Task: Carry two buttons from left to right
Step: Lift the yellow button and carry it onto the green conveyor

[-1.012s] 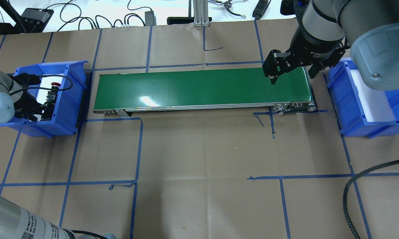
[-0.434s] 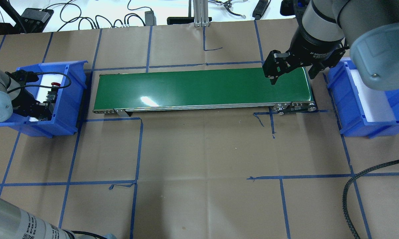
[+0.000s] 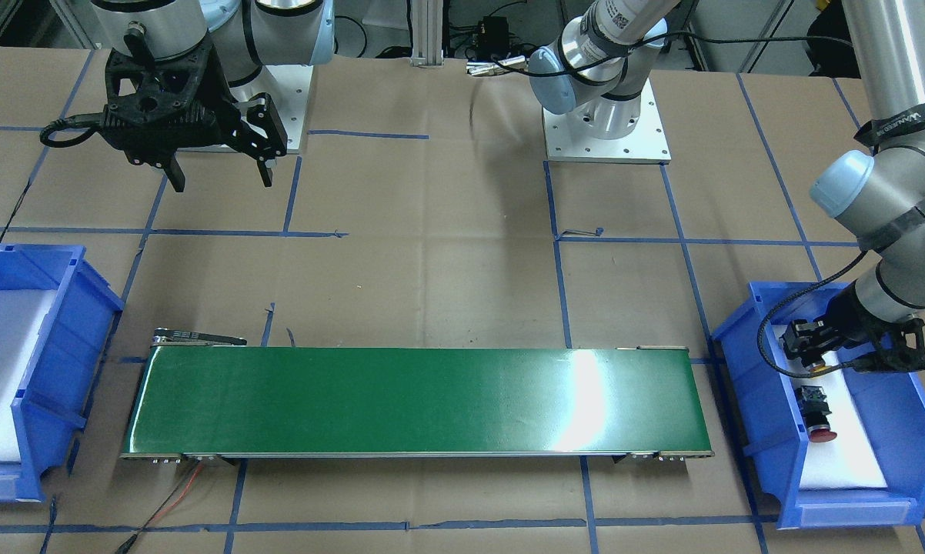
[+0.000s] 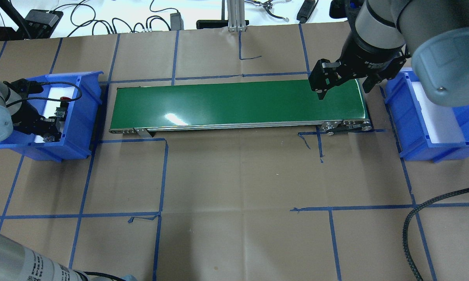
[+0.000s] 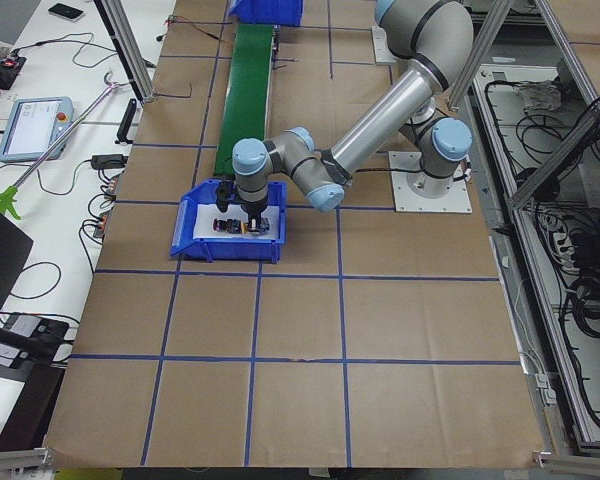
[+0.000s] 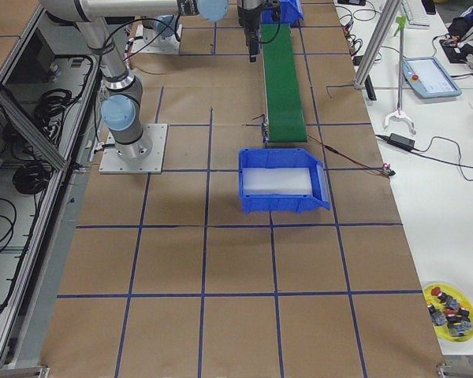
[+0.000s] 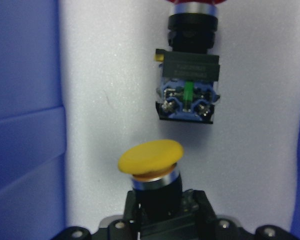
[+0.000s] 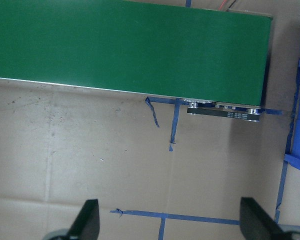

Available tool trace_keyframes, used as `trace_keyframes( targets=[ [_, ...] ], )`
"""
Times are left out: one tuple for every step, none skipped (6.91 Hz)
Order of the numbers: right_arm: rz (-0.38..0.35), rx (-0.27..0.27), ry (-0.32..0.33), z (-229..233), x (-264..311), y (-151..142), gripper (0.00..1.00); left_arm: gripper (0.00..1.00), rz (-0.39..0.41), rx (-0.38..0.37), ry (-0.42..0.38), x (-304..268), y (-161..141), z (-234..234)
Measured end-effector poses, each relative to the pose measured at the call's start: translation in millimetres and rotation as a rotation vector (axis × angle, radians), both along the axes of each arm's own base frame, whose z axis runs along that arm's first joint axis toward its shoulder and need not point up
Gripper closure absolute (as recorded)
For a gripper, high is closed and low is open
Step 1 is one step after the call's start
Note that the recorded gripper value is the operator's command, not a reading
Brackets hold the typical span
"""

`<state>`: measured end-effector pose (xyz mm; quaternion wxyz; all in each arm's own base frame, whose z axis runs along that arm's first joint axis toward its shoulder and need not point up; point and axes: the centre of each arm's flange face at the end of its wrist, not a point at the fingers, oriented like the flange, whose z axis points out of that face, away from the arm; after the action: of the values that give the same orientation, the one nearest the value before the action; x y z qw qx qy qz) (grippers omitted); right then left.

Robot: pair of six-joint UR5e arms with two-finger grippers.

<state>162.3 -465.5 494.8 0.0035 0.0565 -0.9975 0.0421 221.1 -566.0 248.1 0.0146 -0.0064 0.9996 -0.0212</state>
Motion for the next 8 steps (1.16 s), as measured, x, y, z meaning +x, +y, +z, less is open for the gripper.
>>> trace_keyframes(
  targets=[
    [0.0,0.0,0.0,0,0,0,0.0,0.91,-0.008,0.0,0.001,0,-6,22],
    [0.0,0.0,0.001,0,0,0,0.0,0.91,-0.023,0.011,0.008,-4,-13,48],
    [0.0,0.001,0.001,0,0,0,0.0,0.91,-0.05,0.028,0.017,-16,-25,78],
    [0.0,0.003,0.002,-1,0,0,0.0,0.9,-0.087,0.043,0.025,-35,-38,106],
    [0.0,0.004,0.002,-2,0,0,0.0,0.9,-0.126,0.053,0.029,-58,-51,126],
    [0.0,0.005,0.002,-2,0,0,0.0,0.91,-0.159,0.06,0.03,-82,-62,133],
    [0.0,0.006,0.003,-3,0,0,0.0,0.91,-0.185,0.068,0.035,-111,-71,130],
    [0.001,0.007,0.004,-3,0,0,0.0,0.9,-0.198,0.076,0.039,-147,-79,124]
  ],
)
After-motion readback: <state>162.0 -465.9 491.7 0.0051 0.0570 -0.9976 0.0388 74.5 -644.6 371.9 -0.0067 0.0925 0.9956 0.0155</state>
